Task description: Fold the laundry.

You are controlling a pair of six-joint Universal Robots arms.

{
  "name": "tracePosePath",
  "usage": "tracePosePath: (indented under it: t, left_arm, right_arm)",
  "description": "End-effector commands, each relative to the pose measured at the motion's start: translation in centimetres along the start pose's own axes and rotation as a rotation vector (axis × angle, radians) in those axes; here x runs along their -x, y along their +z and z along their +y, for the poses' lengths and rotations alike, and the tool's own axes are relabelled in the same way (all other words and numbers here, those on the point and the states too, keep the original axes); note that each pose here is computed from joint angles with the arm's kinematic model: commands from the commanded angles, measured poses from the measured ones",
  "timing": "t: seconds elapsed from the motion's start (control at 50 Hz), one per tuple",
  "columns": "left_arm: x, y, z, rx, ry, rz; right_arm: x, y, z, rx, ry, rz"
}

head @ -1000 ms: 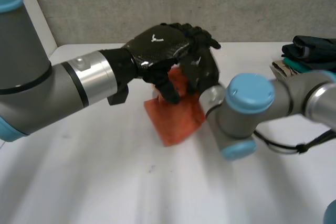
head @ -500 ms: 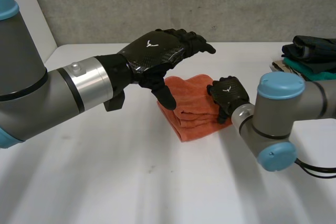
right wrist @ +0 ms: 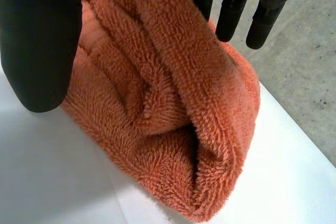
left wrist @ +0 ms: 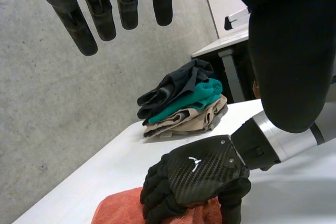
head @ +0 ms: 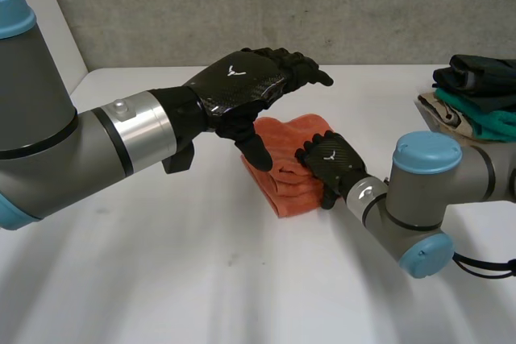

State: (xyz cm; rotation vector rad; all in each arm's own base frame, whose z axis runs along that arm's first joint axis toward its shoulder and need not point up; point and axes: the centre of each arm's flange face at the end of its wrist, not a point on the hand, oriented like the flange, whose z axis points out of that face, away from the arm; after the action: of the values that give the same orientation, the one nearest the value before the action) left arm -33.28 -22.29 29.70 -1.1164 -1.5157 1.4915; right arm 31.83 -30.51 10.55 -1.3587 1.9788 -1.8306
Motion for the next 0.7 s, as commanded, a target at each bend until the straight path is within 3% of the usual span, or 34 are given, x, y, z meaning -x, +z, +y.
tracePosePath:
  t: [0.02, 0.48, 0.56, 0.64, 0.7]
  left_arm:
    - [0.1, 0.0, 0.1, 0.001, -0.001, -0.002]
    - [0.1, -0.1, 0.5, 0.012, -0.011, -0.002]
    - [0.1, -0.1, 0.4, 0.010, -0.009, -0.004]
    - [0.2, -0.1, -0.3, -0.007, 0.006, -0.008]
    - [0.2, -0.2, -0.8, -0.020, 0.017, -0.010]
  right_arm:
    - [0.2, 0.9, 0.3, -0.029, -0.014, 0.019]
    - [-1.7, 4.3, -2.0, -0.157, -0.032, 0.090]
    - [-3.8, 4.7, -4.8, -0.247, -0.032, 0.155]
    - [-8.6, 3.9, -11.2, -0.436, 0.012, 0.278]
    - [-11.2, 3.2, -13.7, -0.510, 0.009, 0.349]
